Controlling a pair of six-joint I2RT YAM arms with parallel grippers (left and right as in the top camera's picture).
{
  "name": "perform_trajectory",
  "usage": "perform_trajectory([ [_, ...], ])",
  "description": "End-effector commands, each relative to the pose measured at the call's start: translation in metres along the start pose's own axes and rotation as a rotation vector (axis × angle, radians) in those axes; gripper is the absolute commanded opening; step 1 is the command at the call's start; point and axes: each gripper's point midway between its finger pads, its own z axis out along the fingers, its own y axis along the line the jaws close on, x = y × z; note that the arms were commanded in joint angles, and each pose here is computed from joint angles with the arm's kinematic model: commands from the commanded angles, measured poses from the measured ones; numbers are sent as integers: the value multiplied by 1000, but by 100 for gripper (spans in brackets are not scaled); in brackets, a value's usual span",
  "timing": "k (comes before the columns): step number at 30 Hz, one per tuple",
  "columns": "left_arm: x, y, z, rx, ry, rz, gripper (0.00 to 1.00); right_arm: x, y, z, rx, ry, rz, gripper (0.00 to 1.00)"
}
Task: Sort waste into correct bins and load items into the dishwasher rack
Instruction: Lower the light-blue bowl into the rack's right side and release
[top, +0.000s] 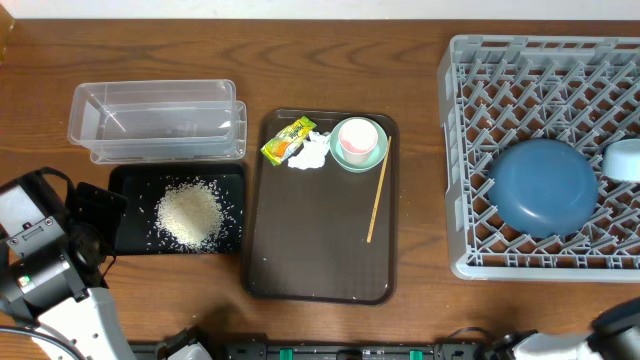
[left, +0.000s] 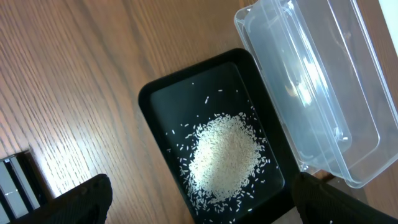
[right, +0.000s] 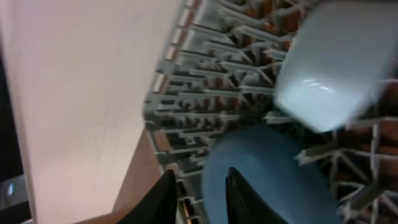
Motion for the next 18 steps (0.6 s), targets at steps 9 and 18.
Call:
perform_trajectory([
  [9,-6,-2,-5,6,-19,-7,95,-2,21,-28,360,-236,-109,9],
  [18,-6,-1,-5,5,-19,-7,95,-29,11,57,518,-275,-277,1],
])
